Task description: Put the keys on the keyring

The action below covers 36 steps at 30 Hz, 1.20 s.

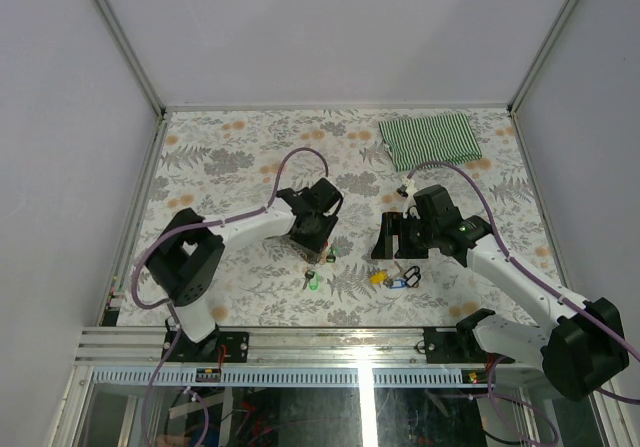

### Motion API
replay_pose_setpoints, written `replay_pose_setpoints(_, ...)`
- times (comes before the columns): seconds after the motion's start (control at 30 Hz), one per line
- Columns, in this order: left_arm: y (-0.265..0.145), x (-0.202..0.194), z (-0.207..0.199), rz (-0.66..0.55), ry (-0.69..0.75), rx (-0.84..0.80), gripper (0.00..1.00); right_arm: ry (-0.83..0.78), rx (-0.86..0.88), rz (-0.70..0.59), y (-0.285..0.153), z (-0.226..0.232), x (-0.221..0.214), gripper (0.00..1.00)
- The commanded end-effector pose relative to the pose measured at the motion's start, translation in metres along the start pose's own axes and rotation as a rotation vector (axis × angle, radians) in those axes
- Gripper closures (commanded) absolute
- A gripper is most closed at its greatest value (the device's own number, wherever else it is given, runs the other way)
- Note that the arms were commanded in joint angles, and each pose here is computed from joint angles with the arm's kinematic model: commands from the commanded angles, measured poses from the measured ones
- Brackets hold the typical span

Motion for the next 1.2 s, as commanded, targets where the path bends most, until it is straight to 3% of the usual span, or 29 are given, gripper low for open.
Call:
replay_pose_setpoints(0.0,0.004,-0.004,0.006,0.061,0.063,0.005,0.6,-0.013,0.027,-0.01,-0.003,0.008,0.001,0.23)
replay_pose_setpoints(1.17,0.011,-0.017,0.003,0.122,0.063,-0.059,0.8,-0.01,0.028,-0.012,-0.004,0.009,0.001,0.22)
Point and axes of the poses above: each gripper's point midway between its finger pads, its own y axis out along the fingers, its own z axis along the line the jaws close on, x = y × z, the point moved 3 cm from there along -y, back along the fingers, and after that the axes turned 11 degrees about y, right-handed, at the moved point
